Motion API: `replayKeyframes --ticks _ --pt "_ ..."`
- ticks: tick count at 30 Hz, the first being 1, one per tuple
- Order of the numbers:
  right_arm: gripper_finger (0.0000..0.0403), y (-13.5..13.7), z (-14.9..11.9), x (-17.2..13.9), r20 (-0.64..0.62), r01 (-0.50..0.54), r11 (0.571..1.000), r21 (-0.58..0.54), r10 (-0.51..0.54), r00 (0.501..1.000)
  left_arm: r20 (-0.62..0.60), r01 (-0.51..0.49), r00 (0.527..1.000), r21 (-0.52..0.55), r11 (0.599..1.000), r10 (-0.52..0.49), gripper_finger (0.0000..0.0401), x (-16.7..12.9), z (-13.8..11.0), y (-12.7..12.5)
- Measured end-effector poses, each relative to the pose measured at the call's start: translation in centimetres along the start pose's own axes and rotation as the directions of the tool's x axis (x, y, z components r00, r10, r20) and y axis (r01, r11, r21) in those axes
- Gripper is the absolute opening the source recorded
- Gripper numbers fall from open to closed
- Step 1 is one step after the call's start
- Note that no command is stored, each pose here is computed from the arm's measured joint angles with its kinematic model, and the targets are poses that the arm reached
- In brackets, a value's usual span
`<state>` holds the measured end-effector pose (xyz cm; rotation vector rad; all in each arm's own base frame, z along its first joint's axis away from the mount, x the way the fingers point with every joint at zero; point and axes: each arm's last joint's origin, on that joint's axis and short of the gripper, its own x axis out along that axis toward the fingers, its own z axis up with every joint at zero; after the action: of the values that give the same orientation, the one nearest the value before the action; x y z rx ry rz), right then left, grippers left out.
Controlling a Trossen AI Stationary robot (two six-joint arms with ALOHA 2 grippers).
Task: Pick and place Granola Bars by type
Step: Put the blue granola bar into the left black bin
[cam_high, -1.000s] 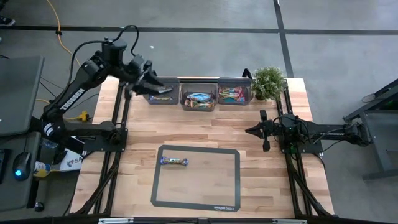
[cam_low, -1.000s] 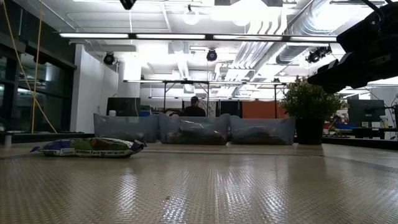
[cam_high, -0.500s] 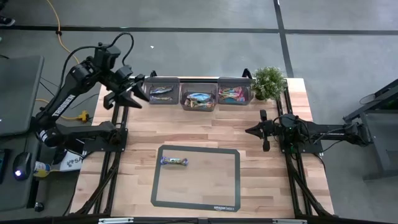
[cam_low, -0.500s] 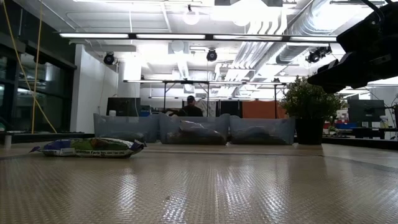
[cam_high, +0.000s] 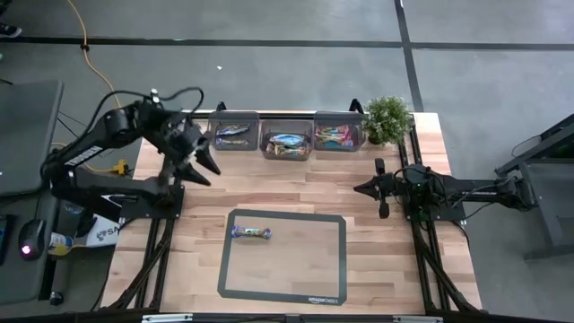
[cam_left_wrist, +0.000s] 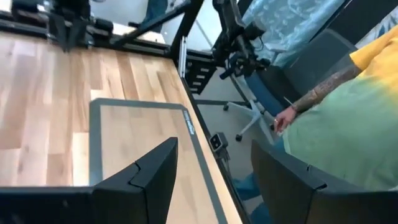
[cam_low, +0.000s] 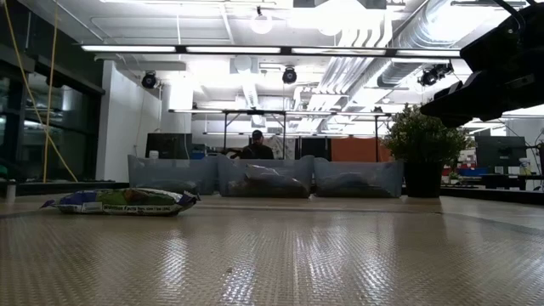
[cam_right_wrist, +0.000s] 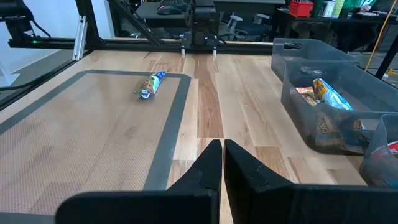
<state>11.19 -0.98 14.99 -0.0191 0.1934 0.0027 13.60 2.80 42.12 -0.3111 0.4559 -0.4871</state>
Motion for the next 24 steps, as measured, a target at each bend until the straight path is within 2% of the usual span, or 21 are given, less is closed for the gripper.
replayKeyframes --ticks 4,15,21,24 --pt "0.0000 0.0 0.0 0.0 0.000 0.000 1.000 0.000 0.000 1.000 -0.022 0.007 1.000 -0.025 1.000 -0.007 0.0201 2.4 -0.6 -0.3" --pt "0.0000 0.0 0.0 0.0 0.000 0.000 1.000 0.000 0.000 1.000 -0.143 -0.185 0.973 -0.017 0.983 0.181 0.0201 8.4 -4.6 -1.1" --pt "0.0000 0.0 0.0 0.0 0.000 0.000 1.000 0.000 0.000 1.000 -0.196 -0.337 0.924 -0.014 0.941 0.328 0.0201 10.7 -6.8 -1.3" --pt "0.0000 0.0 0.0 0.0 0.000 0.000 1.000 0.000 0.000 1.000 -0.257 -0.396 0.885 0.024 0.918 0.388 0.0202 12.1 -7.6 -1.3"
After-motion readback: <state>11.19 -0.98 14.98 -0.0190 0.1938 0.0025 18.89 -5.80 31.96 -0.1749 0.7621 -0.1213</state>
